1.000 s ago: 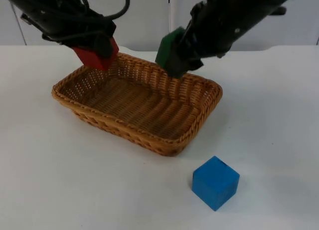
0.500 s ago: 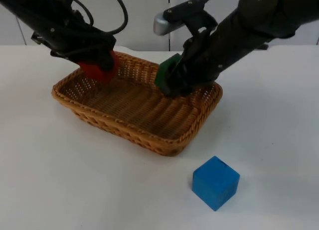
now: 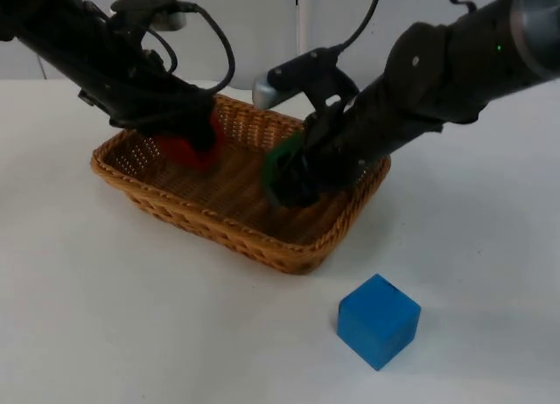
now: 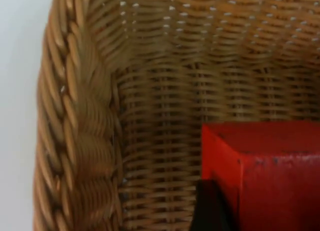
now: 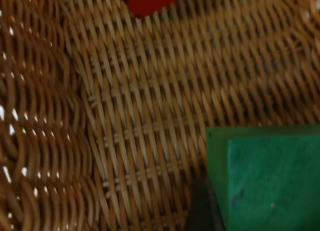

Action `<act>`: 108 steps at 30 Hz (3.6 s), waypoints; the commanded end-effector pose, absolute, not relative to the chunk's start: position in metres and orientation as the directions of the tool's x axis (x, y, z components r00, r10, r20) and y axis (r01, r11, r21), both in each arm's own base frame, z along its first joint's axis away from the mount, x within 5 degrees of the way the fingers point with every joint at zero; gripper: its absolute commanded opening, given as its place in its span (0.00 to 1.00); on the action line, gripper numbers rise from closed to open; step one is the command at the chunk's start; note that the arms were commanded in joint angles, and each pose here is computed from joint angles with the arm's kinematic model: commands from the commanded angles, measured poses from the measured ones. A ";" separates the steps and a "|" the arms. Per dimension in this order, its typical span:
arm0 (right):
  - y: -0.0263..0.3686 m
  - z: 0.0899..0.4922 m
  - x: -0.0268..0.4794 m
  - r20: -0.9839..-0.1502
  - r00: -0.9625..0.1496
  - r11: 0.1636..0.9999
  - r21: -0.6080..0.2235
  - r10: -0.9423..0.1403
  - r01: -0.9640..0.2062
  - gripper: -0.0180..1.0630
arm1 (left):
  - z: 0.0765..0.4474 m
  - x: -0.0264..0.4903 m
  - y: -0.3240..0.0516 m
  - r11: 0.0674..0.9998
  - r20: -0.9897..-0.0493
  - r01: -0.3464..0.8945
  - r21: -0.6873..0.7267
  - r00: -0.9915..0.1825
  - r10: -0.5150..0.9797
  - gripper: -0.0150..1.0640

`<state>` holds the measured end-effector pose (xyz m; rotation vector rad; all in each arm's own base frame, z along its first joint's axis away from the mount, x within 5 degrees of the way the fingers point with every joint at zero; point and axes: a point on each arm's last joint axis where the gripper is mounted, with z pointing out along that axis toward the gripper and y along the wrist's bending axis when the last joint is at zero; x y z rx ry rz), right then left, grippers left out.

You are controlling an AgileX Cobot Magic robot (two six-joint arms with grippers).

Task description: Pick up one cube with each hand and place exactly two cubes into the same basket, leaving the remaining cube outside.

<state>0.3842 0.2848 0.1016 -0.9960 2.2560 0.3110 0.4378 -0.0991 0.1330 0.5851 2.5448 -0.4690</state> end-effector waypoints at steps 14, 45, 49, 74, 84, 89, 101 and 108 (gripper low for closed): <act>0.288 0.102 0.385 -0.661 -0.491 0.688 -0.052 -0.567 -0.724 0.03 | 0.112 0.439 -0.102 0.846 -0.498 0.473 -0.247 -0.810 0.308 0.01; 0.280 0.225 0.370 -0.785 -0.372 0.667 -0.069 -0.496 -0.742 0.68 | 0.221 0.424 -0.095 0.845 -0.640 0.521 -0.122 -0.692 0.334 0.73; 0.276 0.251 0.362 -0.804 -0.343 0.656 -0.077 -0.486 -0.751 0.68 | 0.247 0.417 -0.092 0.857 -0.669 0.506 -0.098 -0.671 0.320 0.73; 0.251 0.338 0.313 -0.823 -0.297 0.582 -0.050 -0.485 -0.812 0.68 | 0.339 0.356 -0.086 0.827 -0.700 0.558 -0.075 -0.620 0.355 0.73; 0.249 0.343 0.308 -0.817 -0.316 0.577 -0.024 -0.482 -0.816 0.68 | 0.363 0.336 -0.084 0.820 -0.723 0.567 -0.073 -0.597 0.348 0.73; 0.248 0.345 0.305 -0.814 -0.321 0.573 -0.018 -0.484 -0.819 0.68 | 0.364 0.331 -0.085 0.809 -0.704 0.581 -0.086 -0.610 0.363 0.73; 0.234 0.336 0.292 -0.829 -0.320 0.612 -0.033 -0.458 -0.790 0.68 | 0.350 0.300 -0.076 0.853 -0.752 0.518 -0.063 -0.587 0.301 0.73; 0.225 0.320 0.281 -0.814 -0.351 0.628 -0.021 -0.462 -0.778 0.68 | 0.326 0.271 -0.069 0.867 -0.730 0.492 -0.075 -0.619 0.289 0.73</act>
